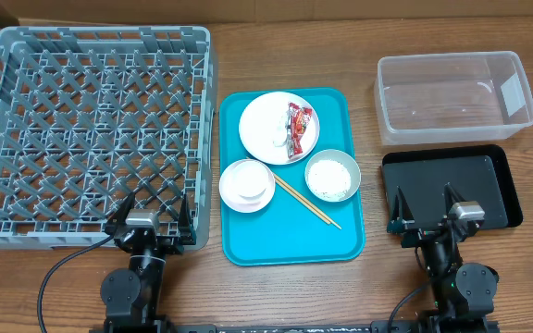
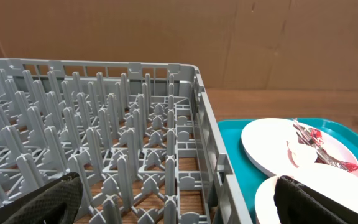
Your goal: Sort waste into correct bins and load items into the dishwasher
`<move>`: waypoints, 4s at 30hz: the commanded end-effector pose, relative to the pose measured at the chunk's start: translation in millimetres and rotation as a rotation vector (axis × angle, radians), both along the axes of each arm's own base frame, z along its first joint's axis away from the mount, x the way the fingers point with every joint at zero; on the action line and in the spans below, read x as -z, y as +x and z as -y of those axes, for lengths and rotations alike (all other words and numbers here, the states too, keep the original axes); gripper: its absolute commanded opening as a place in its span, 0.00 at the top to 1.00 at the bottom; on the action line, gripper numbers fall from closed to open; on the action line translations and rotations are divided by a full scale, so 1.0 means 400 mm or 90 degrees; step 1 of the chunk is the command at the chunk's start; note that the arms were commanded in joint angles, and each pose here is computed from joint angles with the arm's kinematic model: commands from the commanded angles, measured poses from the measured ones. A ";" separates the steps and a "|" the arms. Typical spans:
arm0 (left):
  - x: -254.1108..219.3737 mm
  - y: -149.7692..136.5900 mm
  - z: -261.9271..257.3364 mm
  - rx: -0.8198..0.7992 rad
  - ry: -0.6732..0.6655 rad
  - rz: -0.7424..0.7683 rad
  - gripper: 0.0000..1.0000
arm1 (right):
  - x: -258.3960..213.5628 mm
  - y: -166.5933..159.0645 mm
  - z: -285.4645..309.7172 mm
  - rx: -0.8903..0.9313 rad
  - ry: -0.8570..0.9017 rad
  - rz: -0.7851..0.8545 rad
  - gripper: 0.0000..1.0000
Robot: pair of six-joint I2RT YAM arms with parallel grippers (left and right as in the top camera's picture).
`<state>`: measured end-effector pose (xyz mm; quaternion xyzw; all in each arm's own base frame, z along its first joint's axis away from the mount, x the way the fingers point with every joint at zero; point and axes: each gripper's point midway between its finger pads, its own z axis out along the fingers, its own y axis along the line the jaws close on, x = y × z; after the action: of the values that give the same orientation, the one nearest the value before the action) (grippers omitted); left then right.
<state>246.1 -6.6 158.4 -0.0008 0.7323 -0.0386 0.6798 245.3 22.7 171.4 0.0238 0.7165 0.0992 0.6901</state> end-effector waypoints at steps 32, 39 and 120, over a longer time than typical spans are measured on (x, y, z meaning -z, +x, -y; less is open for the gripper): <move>0.002 -0.001 0.006 0.009 0.009 0.003 0.00 | 0.003 0.000 0.002 0.003 0.002 0.004 0.00; 0.002 -0.001 0.006 0.009 0.009 0.003 0.00 | 0.003 0.000 0.002 0.003 0.002 0.004 0.00; -0.137 0.080 0.020 0.003 -0.088 -0.438 0.01 | -0.253 0.061 -0.069 -0.084 0.043 -0.389 0.00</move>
<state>275.8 -8.1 199.6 -0.0693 0.9118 -0.0747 0.3978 261.3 43.9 248.7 0.0539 0.8745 0.1533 0.4570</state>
